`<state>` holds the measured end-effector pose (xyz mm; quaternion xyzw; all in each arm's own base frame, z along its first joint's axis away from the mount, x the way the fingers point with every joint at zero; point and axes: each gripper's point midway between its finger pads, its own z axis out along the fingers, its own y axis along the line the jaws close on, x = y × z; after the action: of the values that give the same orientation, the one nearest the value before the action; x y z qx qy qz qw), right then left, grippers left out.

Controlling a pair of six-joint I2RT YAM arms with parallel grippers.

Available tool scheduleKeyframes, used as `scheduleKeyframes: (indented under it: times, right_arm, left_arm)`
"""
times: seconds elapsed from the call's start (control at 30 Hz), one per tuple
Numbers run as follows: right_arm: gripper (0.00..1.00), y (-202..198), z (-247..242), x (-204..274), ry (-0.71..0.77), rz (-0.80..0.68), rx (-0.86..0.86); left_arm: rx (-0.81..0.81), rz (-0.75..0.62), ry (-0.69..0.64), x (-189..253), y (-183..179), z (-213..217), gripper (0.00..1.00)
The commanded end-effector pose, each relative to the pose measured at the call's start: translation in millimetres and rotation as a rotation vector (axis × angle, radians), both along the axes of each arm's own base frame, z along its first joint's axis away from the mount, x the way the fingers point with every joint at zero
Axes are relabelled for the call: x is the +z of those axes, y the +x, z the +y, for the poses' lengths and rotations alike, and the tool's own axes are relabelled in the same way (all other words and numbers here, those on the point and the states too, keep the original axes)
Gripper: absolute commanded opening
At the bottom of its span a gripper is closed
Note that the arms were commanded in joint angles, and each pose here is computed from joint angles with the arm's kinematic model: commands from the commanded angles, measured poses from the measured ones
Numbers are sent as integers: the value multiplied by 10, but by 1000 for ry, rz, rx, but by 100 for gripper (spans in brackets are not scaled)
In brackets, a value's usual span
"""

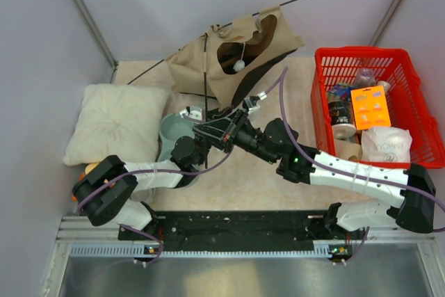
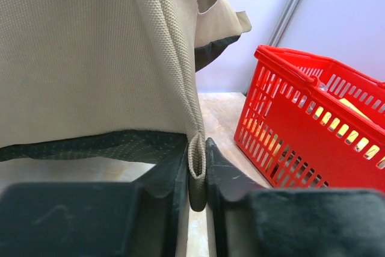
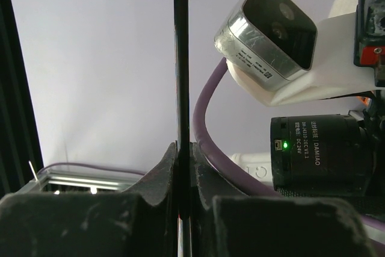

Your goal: Set up the pet tent

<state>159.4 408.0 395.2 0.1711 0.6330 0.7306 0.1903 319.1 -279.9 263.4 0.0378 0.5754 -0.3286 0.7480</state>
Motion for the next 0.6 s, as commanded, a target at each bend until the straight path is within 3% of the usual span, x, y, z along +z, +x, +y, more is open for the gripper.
scheduleKeyframes:
  times: [0.0,0.03,0.57]
  right_arm:
    - [0,166,-172,93,25,2,-84]
    - [0,168,-174,94,26,3,-85]
    - [0,102,-358,22,1,-51,-105]
  left_arm:
    - [-8,-236,-254,869,-197,181,8]
    - [-5,-233,-256,867,-195,190,0]
    - [-33,-199,-157,757,-363,278,0]
